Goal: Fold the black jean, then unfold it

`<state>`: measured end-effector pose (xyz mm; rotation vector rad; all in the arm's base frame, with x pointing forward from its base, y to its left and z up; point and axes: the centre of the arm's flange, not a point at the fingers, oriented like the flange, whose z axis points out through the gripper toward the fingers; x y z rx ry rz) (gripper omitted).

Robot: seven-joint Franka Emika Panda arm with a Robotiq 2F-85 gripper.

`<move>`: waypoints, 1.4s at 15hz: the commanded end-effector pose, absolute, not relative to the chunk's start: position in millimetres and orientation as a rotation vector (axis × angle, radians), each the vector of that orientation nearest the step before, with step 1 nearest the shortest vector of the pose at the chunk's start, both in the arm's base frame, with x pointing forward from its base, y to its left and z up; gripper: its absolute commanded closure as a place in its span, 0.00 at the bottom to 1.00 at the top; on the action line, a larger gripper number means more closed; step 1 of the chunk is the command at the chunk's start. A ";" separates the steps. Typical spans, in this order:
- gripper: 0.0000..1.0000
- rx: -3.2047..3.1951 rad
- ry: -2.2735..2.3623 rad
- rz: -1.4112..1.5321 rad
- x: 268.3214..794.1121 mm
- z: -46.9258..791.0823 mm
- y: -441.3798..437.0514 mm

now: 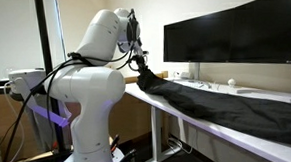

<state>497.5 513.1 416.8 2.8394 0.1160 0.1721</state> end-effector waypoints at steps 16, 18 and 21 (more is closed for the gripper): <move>0.00 2.904 0.251 0.175 495.3 471.5 531.4; 0.00 2.919 0.237 0.218 497.6 489.9 527.7; 0.00 2.953 0.203 0.265 497.2 519.0 513.0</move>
